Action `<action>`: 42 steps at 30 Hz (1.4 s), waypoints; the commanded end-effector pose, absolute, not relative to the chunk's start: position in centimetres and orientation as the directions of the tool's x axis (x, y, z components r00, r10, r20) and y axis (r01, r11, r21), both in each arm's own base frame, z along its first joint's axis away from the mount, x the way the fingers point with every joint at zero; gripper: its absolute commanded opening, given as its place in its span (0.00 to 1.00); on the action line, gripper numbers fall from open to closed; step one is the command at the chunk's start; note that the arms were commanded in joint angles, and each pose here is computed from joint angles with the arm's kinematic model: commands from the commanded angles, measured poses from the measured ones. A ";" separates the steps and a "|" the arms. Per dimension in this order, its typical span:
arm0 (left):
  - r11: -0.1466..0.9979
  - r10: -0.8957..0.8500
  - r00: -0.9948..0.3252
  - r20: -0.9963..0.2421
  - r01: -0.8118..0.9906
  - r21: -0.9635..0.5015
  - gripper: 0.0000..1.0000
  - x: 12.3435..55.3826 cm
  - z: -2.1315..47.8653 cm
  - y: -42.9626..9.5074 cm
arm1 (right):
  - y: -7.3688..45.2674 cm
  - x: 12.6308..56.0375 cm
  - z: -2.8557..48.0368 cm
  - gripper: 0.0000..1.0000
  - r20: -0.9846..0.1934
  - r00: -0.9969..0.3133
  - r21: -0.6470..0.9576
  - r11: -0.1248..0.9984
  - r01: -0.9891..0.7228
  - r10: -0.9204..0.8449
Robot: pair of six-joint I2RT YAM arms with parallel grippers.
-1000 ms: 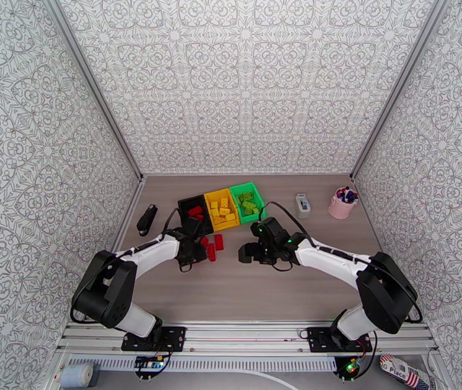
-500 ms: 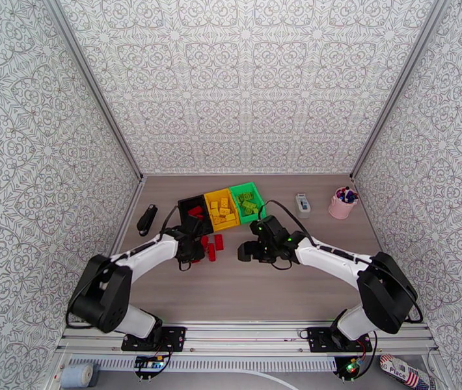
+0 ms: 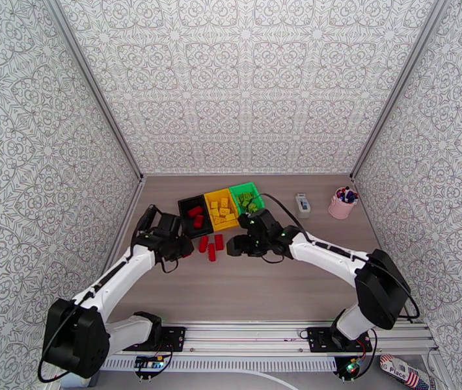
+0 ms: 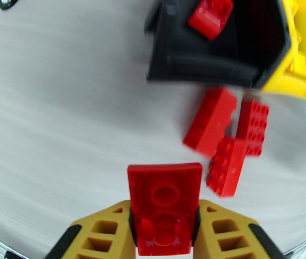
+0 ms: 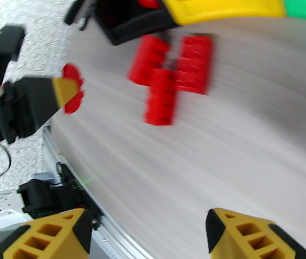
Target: Sort the legos into containers by color
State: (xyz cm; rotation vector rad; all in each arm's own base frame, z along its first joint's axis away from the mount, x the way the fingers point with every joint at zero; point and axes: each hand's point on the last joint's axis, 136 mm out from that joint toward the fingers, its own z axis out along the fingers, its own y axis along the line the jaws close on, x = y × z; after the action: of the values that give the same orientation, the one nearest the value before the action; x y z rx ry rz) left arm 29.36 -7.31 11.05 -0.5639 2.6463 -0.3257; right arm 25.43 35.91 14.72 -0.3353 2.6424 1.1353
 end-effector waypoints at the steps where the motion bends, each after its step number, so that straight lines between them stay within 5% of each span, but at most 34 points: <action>1: 0.900 -0.394 -0.837 -0.380 -0.268 -0.344 0.31 32.6 13.4 -7.9 | 37.9 25.9 16.5 0.71 -0.327 -0.938 0.709 0.627 -0.323 -0.115; 8: 0.924 -0.348 -0.845 -0.406 -0.234 -0.304 0.32 38.6 14.6 -7.5 | 37.1 26.7 17.7 0.70 -0.364 -0.925 0.654 0.677 -0.338 -0.110; 14: 0.923 -0.360 -0.841 -0.404 -0.258 -0.286 0.61 41.2 14.5 -6.7 | 34.9 26.4 17.4 0.73 -0.386 -0.917 0.595 0.731 -0.333 -0.103; 21: 0.935 -0.329 -0.840 -0.432 -0.228 -0.271 0.73 39.2 15.2 -7.5 | 31.6 26.1 16.5 0.83 -0.422 -0.903 0.530 0.787 -0.315 -0.077; 25: 0.944 -0.304 -0.844 -0.442 -0.204 -0.260 0.76 37.3 15.2 -8.0 | 29.9 26.6 16.4 0.98 -0.444 -0.894 0.492 0.818 -0.299 -0.060; 42: 0.960 -0.241 -0.860 -0.449 -0.145 -0.239 0.89 31.6 15.4 -12.3 | 26.2 28.9 15.5 0.98 -0.469 -0.883 0.423 0.882 -0.207 0.018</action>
State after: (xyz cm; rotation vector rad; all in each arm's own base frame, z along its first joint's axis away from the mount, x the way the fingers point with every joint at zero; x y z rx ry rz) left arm 32.67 -12.30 15.27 -0.2443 2.6189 -0.2998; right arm 28.63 27.81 16.18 -0.1716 2.5885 0.7273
